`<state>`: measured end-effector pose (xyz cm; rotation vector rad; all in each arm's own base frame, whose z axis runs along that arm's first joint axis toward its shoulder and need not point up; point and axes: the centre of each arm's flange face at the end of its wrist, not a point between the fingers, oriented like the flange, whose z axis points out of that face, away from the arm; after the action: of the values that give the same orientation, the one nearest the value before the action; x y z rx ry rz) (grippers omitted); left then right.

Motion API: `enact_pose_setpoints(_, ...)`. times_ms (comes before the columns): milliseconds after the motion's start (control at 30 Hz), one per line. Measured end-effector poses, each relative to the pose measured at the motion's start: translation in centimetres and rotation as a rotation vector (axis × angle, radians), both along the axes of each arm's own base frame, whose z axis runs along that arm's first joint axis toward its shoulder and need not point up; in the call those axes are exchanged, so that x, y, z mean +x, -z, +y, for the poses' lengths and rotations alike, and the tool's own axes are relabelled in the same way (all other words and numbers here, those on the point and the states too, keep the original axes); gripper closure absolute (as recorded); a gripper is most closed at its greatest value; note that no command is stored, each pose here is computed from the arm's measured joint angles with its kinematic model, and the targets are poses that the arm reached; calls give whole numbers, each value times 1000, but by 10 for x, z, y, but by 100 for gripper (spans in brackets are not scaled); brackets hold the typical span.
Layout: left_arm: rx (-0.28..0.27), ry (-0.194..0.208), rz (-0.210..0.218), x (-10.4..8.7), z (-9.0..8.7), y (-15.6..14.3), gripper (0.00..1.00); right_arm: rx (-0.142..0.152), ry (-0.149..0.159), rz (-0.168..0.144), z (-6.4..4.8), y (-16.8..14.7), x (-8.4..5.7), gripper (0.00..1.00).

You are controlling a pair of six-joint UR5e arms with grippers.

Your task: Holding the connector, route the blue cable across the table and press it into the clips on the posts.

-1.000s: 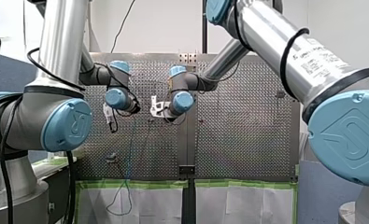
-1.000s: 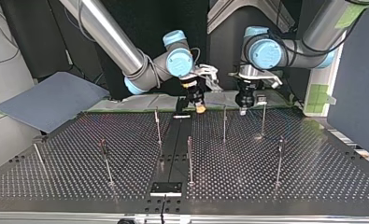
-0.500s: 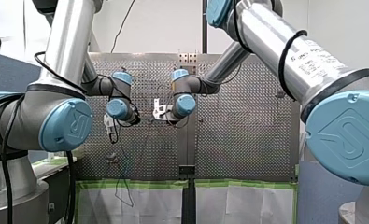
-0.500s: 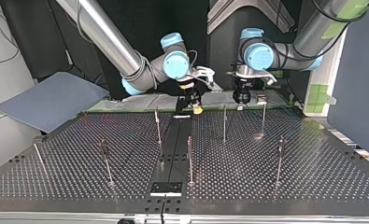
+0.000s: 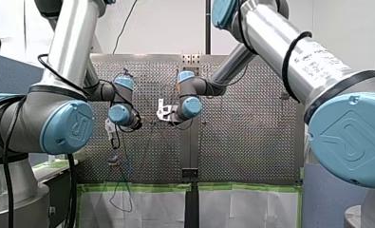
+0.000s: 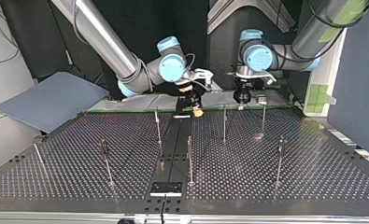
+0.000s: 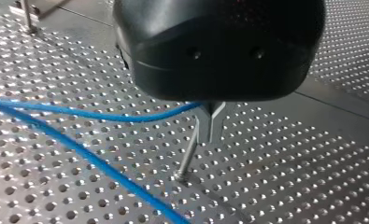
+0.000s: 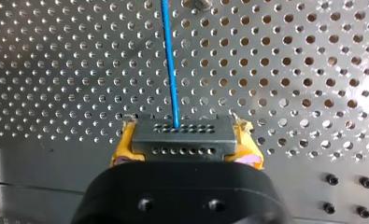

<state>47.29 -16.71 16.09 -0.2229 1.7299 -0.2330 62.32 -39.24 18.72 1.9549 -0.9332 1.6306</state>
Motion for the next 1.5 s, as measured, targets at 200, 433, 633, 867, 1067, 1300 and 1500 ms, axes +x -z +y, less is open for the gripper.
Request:
enact_pose_setpoints(200,-9,12,-9,2,0,2,99,24,2,-19,-9,1,-6,100)
enact_pose_setpoints(433,-33,24,-27,5,-1,1,99,44,-1,-12,-14,14,-8,100)
enact_pose_setpoints(633,-42,25,-33,6,0,0,99,52,8,-5,-20,20,-12,100)
enact_pose_setpoints(867,-66,10,-44,20,4,8,99,57,22,-11,-27,21,-17,100)
enact_pose_setpoints(1067,-74,-7,-44,33,9,18,99,58,27,-13,-30,21,-19,100)
enact_pose_setpoints(1300,-75,-9,-56,42,14,18,99,58,38,-15,-37,21,-24,100)
enact_pose_setpoints(1500,-81,4,-85,54,14,8,99,57,50,-16,-45,21,-29,100)
